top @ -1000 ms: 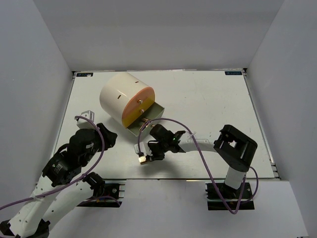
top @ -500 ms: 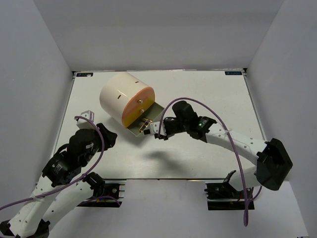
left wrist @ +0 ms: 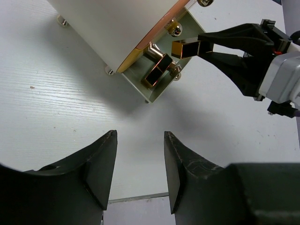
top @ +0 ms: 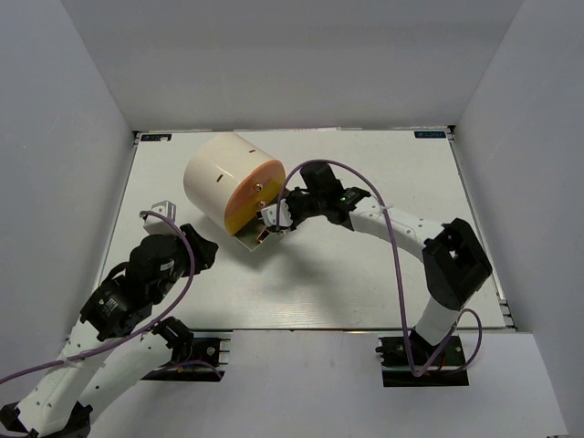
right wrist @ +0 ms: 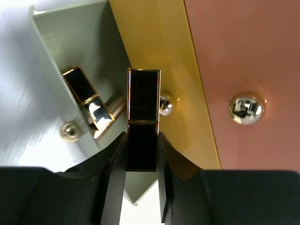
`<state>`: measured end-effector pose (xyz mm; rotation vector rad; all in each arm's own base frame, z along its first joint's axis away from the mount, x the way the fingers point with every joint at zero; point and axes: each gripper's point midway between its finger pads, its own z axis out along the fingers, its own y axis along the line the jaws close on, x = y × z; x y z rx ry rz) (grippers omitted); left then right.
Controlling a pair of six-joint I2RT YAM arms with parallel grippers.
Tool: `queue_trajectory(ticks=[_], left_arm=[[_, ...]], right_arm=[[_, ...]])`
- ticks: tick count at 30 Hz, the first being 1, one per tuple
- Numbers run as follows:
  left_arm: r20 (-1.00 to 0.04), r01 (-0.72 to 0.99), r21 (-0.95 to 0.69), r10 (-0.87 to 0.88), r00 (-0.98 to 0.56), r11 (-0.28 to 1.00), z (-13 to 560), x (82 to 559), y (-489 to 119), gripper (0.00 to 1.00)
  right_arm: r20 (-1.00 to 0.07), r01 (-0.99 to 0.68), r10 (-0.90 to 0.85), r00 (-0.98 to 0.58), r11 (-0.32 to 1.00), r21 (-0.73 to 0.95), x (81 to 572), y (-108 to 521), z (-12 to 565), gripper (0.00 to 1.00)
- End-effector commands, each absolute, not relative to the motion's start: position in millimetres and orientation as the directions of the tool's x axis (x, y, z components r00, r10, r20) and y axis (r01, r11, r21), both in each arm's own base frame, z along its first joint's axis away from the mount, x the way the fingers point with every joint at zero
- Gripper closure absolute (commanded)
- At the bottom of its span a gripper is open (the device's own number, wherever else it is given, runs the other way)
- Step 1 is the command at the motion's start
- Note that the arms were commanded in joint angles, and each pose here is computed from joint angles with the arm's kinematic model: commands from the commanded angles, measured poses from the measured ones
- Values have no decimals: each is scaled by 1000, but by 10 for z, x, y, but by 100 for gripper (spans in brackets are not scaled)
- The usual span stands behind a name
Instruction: Organize the makeup
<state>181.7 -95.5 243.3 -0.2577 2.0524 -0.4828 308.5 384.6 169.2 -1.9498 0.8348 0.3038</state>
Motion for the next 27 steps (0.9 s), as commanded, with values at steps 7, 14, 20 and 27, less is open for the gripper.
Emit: queue_trajectory(ticks=[7,14,20,27], left_arm=[[-787,35,-453,-381,-484,891,2500,1828,-970,45],[-787,39,-450,-376,-489,892,2466,1860,-1004,45],[-787,38,-447,-373,-492,894,2458,1878,-1017,45],[-785,40,-449,-373,-494,892,2428,1889,-1036,45]], right_arm=[[-461,-588,-377,803,-378,-715,3120,3938,1720,63],[-485,-617,-396,779,-354,-702,3133,3904,1736,41],[-569,-687,-403,716,-263,-678,3144,3880,1983,77],[-704,-768,-335,626,-422,-483,2571,3503,1789,100]])
